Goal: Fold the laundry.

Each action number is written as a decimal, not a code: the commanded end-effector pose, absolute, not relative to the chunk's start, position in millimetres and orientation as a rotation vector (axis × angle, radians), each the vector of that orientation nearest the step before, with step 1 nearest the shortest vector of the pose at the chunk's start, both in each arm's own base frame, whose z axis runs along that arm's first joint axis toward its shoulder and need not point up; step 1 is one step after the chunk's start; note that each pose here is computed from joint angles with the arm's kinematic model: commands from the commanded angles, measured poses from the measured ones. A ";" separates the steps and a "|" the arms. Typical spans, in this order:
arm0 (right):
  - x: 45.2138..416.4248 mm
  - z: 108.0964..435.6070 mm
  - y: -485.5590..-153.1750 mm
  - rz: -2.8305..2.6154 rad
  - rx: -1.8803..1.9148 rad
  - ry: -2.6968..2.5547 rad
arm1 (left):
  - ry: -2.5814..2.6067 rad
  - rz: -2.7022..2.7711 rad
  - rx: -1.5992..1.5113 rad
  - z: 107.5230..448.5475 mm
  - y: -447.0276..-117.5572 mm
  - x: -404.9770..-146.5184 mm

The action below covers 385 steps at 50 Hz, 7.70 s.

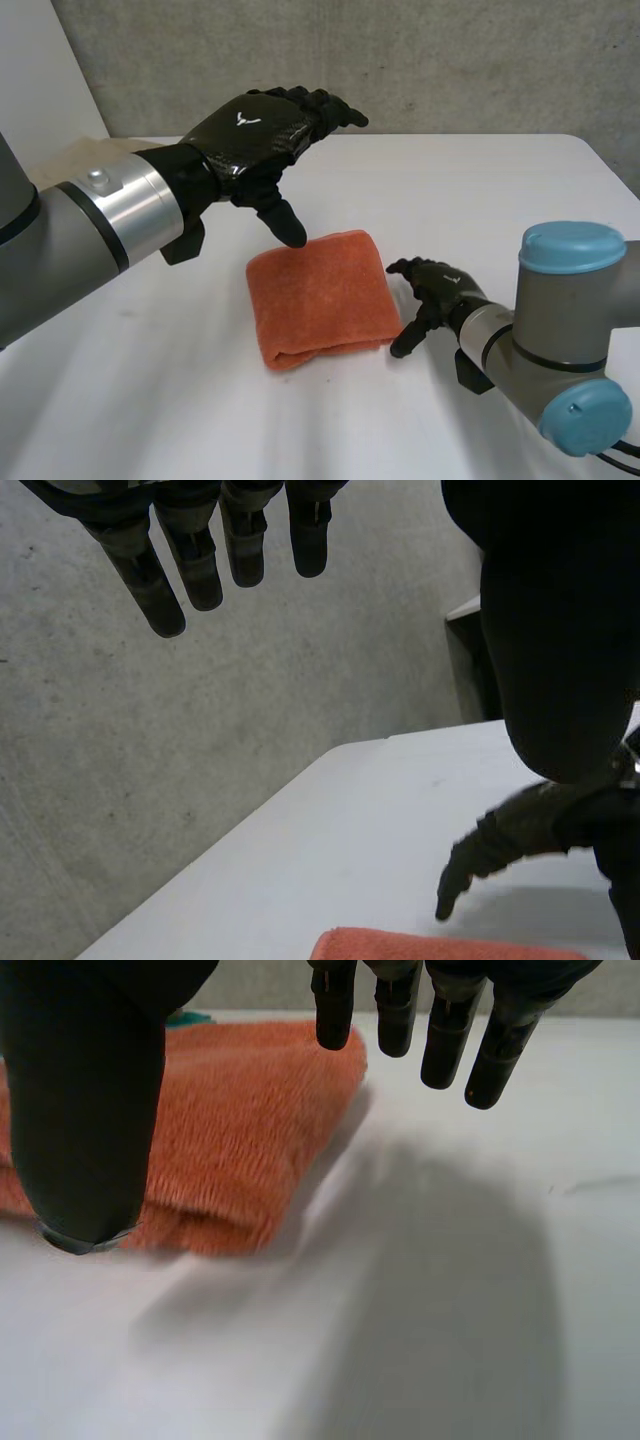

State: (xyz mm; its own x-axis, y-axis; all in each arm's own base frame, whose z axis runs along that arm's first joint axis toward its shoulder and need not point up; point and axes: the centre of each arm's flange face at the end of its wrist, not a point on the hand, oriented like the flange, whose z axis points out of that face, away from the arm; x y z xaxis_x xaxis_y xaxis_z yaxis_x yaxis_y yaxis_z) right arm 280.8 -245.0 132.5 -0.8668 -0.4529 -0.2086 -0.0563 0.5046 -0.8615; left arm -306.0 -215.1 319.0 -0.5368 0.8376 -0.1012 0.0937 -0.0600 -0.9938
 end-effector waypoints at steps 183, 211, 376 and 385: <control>246.5 206.4 -319.6 -1.955 -1.115 2.193 | -1.719 1.634 -1.036 218.9 -224.0 -339.2; 218.2 196.8 -271.4 -1.272 -0.889 2.397 | -2.418 1.699 -0.756 202.8 -192.8 -256.8; 259.4 150.9 -335.9 -1.655 -0.948 2.198 | -2.357 1.888 -0.808 156.5 -267.0 -248.1; 263.7 140.4 -337.3 -1.639 -0.992 2.199 | -2.375 1.868 -0.835 143.8 -274.3 -253.0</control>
State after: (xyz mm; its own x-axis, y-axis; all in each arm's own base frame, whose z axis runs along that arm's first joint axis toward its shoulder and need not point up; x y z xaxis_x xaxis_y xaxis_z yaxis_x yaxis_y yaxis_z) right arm 260.7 -336.5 147.2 -0.7580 -0.6217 0.1971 -0.3639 0.1524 -0.9189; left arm -250.1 -267.4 153.1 -0.8624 0.4076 -0.3003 0.3837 0.1392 -0.9129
